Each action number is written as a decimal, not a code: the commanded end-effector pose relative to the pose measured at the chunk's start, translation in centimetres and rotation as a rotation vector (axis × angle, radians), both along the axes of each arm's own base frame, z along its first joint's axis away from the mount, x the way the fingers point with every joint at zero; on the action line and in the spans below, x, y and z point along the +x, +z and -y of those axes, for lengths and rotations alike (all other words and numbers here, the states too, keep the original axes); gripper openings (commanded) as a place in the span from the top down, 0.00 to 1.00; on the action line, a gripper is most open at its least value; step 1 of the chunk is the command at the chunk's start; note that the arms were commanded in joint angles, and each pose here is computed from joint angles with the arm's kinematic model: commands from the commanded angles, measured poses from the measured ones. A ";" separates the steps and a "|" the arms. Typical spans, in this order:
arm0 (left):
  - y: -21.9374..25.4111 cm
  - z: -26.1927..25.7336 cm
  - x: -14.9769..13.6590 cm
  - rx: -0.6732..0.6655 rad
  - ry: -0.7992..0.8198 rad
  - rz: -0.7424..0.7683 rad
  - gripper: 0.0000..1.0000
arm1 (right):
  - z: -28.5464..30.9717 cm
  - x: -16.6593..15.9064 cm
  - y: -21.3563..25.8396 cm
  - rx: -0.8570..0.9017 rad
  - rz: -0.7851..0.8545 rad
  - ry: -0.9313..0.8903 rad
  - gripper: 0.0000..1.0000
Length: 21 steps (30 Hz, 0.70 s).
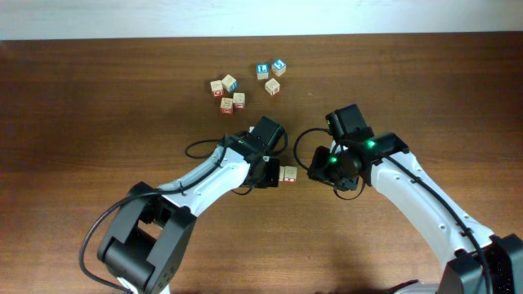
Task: Rotate 3 blocks
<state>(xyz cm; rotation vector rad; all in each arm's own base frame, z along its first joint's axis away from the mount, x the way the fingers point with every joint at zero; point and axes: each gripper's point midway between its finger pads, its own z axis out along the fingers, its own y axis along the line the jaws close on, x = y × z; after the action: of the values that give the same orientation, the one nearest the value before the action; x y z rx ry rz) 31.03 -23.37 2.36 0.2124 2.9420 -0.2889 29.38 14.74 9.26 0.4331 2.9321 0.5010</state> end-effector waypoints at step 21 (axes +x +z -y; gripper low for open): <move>1.8 -7.7 3.8 -0.049 -0.028 -0.094 1.00 | -0.8 1.5 -6.1 -0.013 -0.115 -0.036 0.96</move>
<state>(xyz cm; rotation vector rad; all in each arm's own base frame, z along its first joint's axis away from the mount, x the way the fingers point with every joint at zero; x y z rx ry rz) 35.75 -15.28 6.19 0.1914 2.9677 -0.3501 31.02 15.41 4.55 0.5061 3.0015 0.4643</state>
